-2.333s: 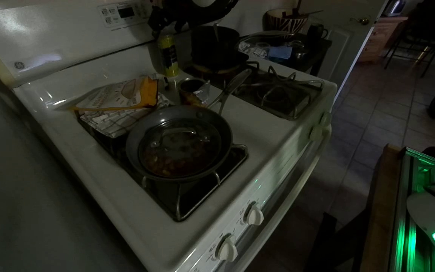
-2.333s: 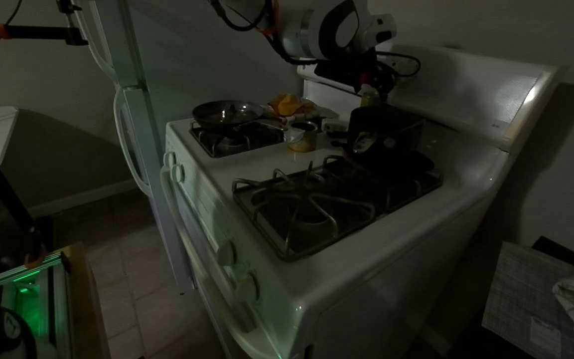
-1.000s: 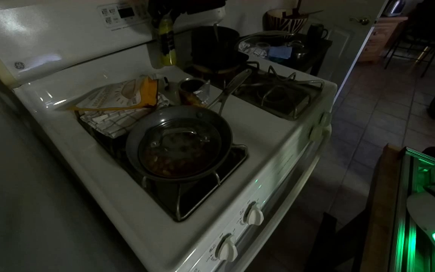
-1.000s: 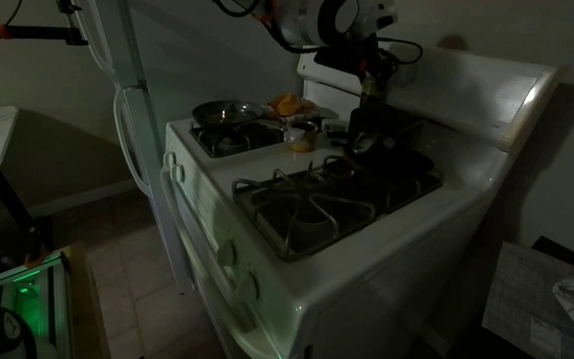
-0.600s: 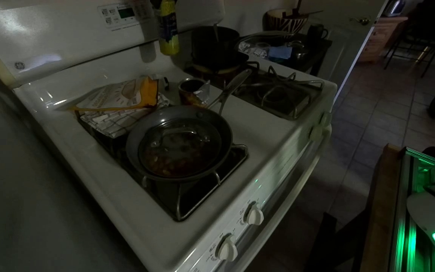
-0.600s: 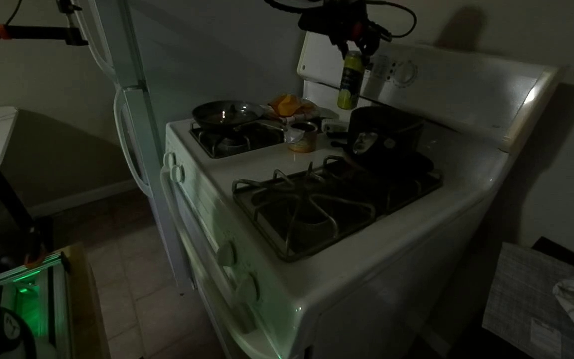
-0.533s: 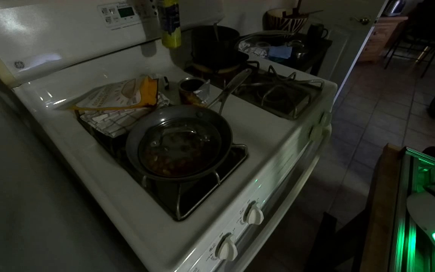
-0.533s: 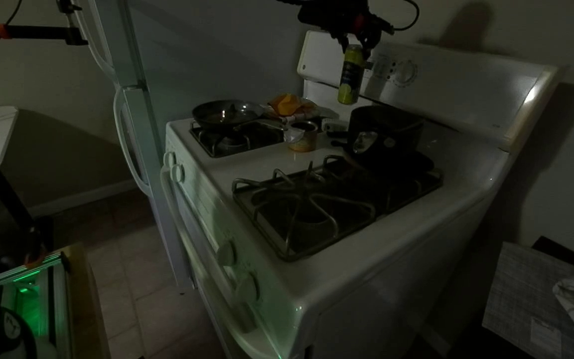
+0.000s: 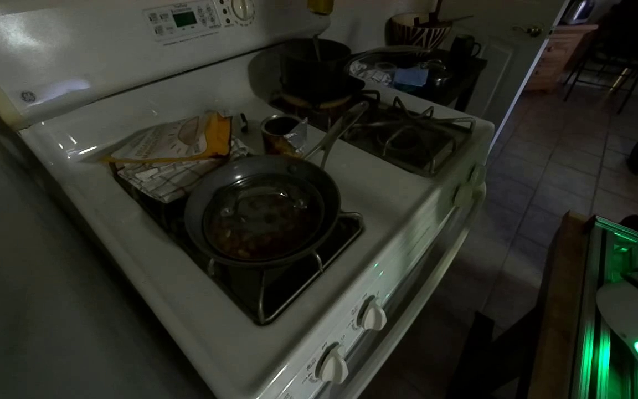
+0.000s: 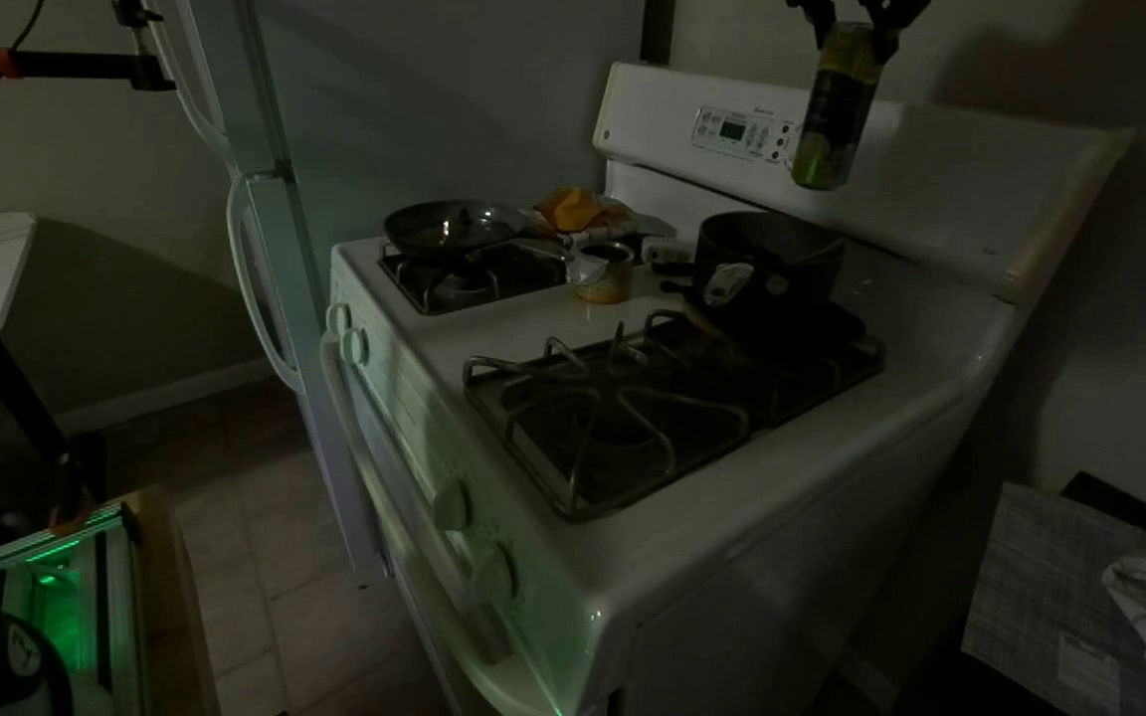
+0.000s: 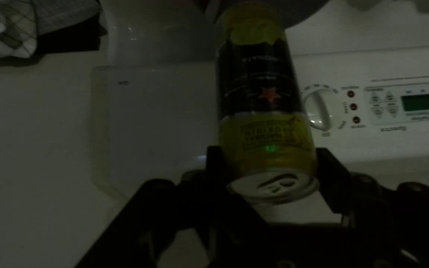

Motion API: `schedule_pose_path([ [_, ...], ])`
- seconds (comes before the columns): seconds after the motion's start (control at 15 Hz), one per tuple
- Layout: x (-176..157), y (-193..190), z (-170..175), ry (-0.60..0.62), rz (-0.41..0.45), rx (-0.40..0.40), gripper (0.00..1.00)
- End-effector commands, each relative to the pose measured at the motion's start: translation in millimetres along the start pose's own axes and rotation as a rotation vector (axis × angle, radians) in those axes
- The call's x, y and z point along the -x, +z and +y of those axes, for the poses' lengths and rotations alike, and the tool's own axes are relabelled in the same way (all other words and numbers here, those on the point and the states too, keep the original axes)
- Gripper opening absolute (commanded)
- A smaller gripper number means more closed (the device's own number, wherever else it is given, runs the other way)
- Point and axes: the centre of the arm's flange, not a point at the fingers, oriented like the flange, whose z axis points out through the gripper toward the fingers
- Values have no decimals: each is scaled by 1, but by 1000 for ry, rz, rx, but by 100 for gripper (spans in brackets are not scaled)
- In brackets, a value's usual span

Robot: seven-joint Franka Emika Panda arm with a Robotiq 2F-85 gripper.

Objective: Put the yellow bottle into the pot

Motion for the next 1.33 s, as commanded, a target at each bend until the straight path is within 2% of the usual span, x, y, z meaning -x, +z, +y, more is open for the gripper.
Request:
schedule_pose_path([
  [0.0,23,-3,13,60,-28,-7,38],
  [0.33,41,9,0,110,-27,-62,38],
  [0.87,55,33,4,128,-27,-47,38],
  [1.27,57,49,6,120,-11,-7,38],
])
